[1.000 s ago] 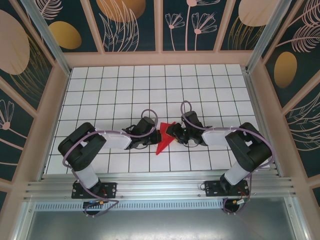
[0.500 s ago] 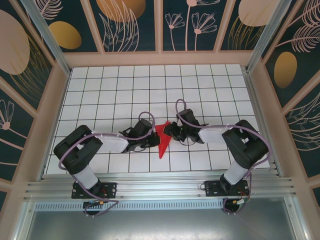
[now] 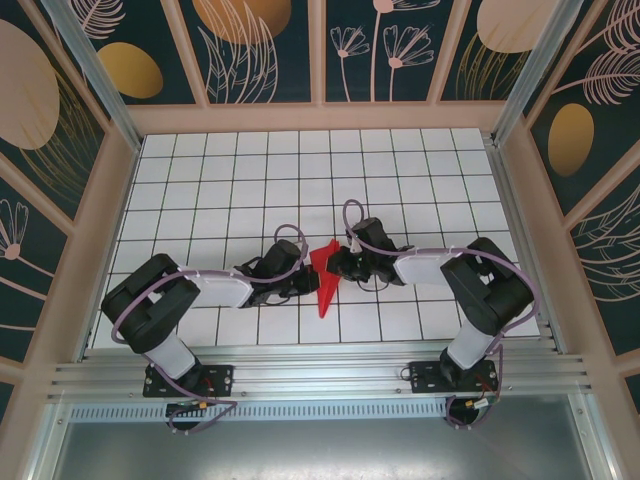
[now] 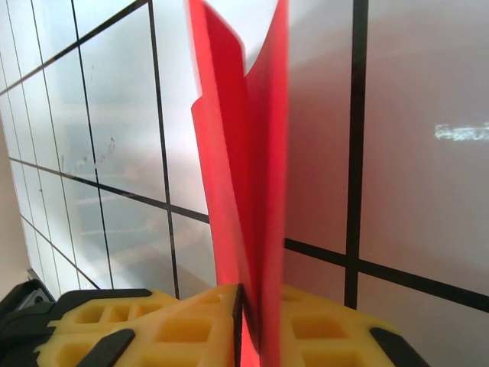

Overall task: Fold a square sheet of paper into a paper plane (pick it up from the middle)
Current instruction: Turn over the paper at the center of the table.

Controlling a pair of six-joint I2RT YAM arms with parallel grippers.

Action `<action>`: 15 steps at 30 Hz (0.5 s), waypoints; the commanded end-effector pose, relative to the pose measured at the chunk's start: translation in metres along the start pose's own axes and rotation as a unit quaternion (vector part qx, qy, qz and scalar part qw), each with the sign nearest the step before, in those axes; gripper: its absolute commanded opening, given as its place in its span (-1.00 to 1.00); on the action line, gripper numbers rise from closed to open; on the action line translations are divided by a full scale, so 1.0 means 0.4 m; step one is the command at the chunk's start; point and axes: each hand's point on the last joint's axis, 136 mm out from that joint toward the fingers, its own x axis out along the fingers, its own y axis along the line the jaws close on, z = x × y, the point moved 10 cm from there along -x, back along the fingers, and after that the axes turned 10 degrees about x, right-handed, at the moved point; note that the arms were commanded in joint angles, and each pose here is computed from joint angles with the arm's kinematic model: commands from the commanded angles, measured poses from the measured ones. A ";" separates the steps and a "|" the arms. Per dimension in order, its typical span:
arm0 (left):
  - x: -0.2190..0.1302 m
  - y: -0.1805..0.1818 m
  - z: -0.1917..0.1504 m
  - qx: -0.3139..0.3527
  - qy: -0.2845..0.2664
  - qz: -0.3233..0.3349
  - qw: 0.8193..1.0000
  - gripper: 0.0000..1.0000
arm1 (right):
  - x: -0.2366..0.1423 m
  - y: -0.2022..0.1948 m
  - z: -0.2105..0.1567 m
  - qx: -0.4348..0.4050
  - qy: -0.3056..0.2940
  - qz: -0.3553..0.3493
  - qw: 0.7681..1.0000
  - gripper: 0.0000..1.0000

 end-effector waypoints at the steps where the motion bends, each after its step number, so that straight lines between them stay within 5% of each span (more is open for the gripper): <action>1: -0.014 -0.010 0.008 -0.003 -0.016 -0.017 1.000 -0.95 | 0.005 0.019 0.003 -0.025 0.011 0.005 1.000 -0.72; 10: -0.091 -0.028 0.022 -0.003 -0.078 -0.025 0.997 -0.82 | -0.081 0.068 0.015 -0.063 -0.041 -0.055 0.996 -0.88; 15: -0.153 -0.011 0.017 -0.013 -0.134 0.010 0.991 -0.77 | -0.164 0.088 0.021 -0.095 -0.100 -0.203 0.970 -0.85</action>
